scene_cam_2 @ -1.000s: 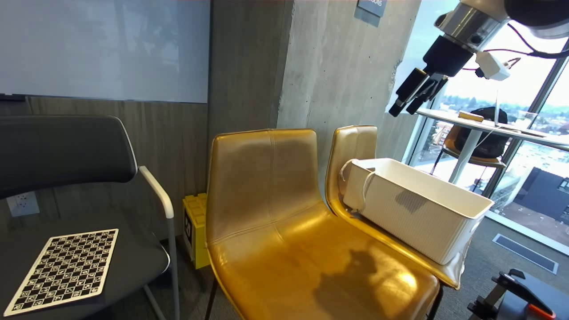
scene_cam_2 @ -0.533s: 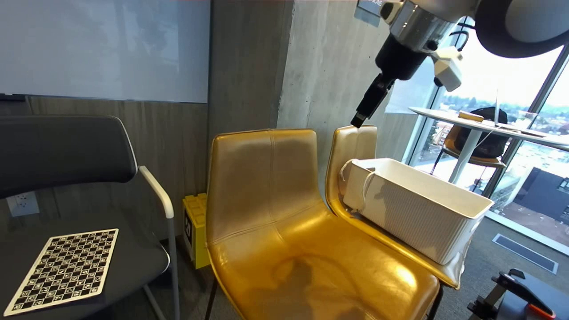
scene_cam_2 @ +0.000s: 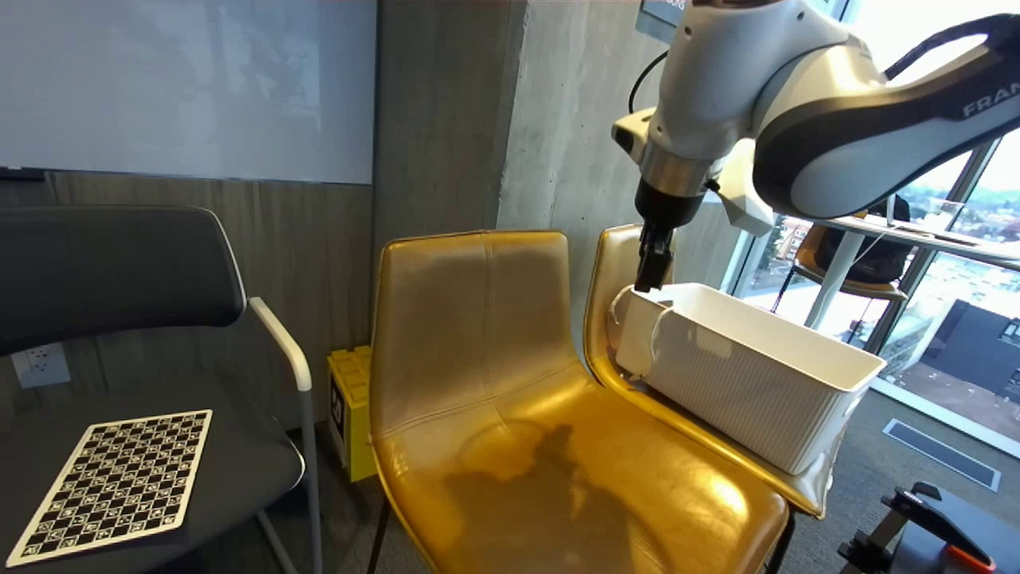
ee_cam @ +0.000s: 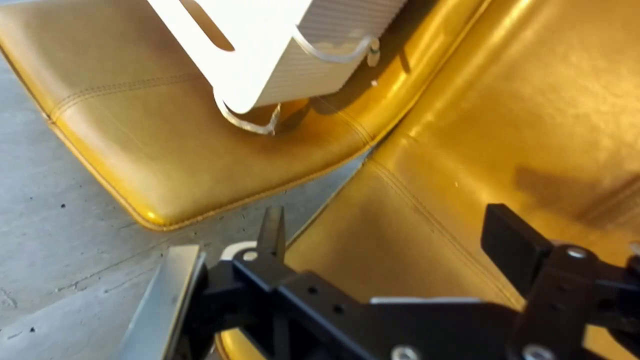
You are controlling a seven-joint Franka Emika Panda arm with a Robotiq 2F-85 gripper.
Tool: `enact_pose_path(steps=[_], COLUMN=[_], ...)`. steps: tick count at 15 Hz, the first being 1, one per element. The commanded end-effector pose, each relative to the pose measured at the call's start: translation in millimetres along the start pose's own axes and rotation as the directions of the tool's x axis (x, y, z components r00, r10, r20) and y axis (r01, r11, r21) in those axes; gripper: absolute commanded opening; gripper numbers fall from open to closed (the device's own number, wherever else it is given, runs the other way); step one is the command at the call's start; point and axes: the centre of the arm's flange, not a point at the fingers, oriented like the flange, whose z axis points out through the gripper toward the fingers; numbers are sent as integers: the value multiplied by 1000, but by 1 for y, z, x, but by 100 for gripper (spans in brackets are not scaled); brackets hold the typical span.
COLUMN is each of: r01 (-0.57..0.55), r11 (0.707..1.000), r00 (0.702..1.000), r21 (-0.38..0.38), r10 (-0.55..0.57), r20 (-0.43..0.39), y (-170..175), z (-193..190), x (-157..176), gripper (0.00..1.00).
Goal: Put the ropes inside the white basket
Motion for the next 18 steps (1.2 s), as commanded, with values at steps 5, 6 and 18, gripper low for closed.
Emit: enact_pose_path(steps=[5,6,18], r01=[298,329,501], r11=[954,944,863], r00=[925,910,808], r21=[2,10,71], r10=[-289,-320,-495], r20=[248,262,321], y=[-17,-21,-41], z=[58,62,111], x=[-19,-20,19], gripper=[100,100,100])
